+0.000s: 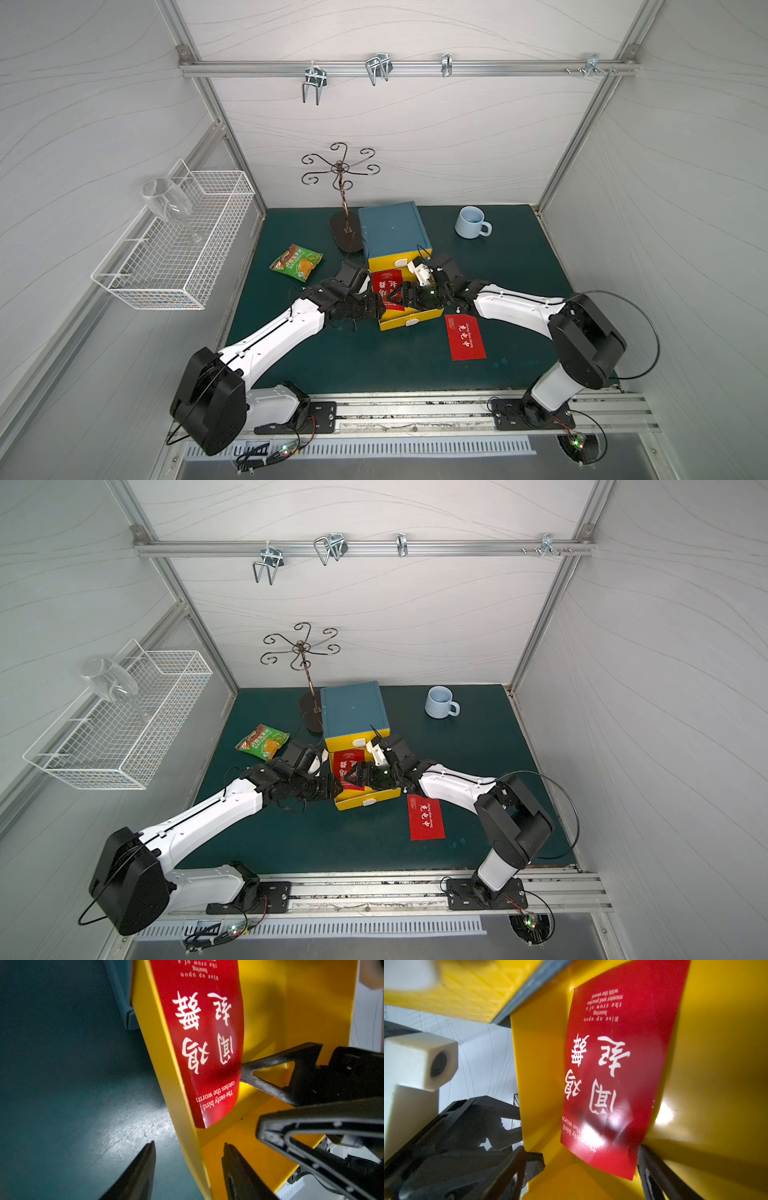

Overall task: Take the postcards out of the drawer
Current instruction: Pick up the postcard from the drawer.

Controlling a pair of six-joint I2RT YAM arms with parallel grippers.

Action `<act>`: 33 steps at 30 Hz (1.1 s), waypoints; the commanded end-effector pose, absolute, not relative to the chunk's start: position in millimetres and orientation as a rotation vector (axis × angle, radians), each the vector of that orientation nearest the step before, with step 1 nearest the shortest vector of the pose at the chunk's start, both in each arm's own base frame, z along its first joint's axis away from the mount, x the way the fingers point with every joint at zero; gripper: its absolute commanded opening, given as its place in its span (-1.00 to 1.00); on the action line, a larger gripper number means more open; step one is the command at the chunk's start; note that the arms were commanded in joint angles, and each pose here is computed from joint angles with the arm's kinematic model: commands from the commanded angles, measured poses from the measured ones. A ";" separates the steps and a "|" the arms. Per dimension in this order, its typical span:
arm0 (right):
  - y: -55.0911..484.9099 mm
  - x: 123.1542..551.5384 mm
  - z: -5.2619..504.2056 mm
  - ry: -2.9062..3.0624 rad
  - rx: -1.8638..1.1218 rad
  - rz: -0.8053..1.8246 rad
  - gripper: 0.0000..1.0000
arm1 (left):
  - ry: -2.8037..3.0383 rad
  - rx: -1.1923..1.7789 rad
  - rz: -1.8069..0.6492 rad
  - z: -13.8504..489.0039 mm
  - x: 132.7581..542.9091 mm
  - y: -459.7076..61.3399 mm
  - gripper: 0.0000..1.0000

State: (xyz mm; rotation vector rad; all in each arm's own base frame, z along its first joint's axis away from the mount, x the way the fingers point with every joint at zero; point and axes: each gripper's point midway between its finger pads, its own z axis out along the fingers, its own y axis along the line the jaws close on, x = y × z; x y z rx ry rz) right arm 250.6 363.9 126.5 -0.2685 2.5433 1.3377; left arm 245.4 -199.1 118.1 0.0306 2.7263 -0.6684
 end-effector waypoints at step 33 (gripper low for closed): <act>360.0 270.0 183.1 2.312 -0.210 1.498 0.41 | 2.665 0.050 -0.710 133.2 258.1 -209.6 0.13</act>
